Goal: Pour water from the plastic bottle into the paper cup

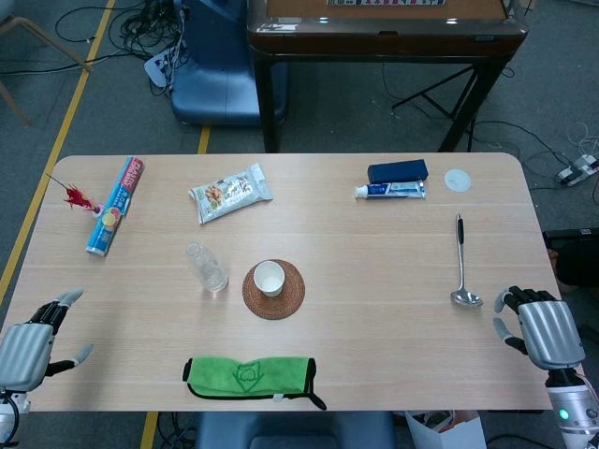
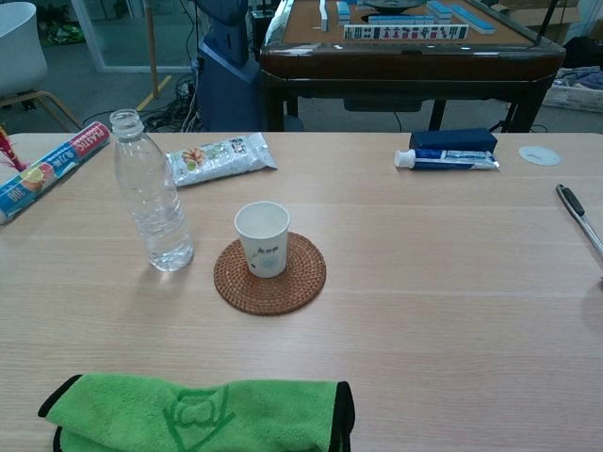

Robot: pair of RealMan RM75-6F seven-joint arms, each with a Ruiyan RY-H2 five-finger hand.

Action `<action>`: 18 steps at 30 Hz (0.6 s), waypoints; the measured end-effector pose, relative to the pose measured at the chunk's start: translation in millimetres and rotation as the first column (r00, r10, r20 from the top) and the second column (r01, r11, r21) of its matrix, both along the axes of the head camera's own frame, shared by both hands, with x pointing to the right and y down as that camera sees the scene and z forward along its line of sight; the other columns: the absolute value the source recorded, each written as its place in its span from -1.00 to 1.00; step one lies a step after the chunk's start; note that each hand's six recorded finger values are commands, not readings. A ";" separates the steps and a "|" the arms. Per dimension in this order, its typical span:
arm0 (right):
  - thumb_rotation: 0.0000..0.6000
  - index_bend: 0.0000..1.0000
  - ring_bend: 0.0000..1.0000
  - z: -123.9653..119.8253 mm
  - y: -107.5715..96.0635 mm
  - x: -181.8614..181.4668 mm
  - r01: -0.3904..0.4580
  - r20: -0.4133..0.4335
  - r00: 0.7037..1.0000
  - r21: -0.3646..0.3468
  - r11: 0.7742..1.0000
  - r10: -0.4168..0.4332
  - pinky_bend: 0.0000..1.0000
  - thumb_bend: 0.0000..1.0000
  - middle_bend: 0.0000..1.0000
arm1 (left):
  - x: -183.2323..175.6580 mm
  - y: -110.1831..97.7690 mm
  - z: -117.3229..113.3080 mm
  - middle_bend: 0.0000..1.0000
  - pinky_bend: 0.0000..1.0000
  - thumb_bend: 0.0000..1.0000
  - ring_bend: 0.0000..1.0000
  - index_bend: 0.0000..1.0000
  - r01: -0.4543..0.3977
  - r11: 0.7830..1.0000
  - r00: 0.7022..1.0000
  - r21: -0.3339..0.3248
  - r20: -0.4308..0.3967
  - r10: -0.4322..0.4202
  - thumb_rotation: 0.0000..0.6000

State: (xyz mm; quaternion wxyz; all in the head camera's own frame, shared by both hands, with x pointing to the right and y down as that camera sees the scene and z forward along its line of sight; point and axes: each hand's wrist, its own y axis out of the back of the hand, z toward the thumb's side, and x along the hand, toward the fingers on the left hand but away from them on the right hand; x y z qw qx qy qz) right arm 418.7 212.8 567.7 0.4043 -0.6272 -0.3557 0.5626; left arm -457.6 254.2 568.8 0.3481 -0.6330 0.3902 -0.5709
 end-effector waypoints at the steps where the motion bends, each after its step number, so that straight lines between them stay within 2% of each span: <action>1: 1.00 0.13 -0.04 0.9 -0.1 -0.6 0.002 -0.001 1.000 -0.003 1.000 -0.002 0.05 -0.40 -0.10 | -0.3 0.4 0.1 -0.63 0.29 -0.64 -0.47 -0.74 -0.002 1.000 1.000 -0.003 0.003 0.002 1.00; 8: 1.00 0.13 -0.07 2.1 -1.3 -4.3 0.010 0.010 1.000 0.000 1.000 -0.010 0.05 -0.40 -0.10 | 4.5 -1.1 -0.3 -0.63 0.21 -0.65 -0.48 -0.77 0.009 1.000 1.000 -0.009 -0.020 -0.010 1.00; 10: 1.00 0.13 -0.08 0.6 -1.8 -4.1 0.008 0.015 1.000 0.006 1.000 -0.008 0.05 -0.40 -0.10 | 6.8 -1.5 1.2 -0.65 0.11 -0.70 -0.49 -0.88 0.017 1.000 0.999 -0.019 -0.033 -0.017 1.00; 13: 1.00 0.13 -0.08 -1.9 -2.3 -2.9 0.003 0.022 1.000 0.012 1.000 -0.003 0.05 -0.40 -0.10 | 10.2 -1.7 6.5 -0.77 -0.08 -0.82 -0.54 -1.00 0.041 0.998 0.997 -0.056 -0.057 -0.044 1.00; 18: 1.00 0.13 -0.08 -4.9 -4.0 -1.6 0.002 0.026 1.000 0.016 1.000 -0.002 0.05 -0.40 -0.10 | 18.6 -7.2 19.5 -0.93 -0.25 -0.89 -0.70 -1.00 0.089 0.987 0.988 -0.136 -0.114 -0.105 1.00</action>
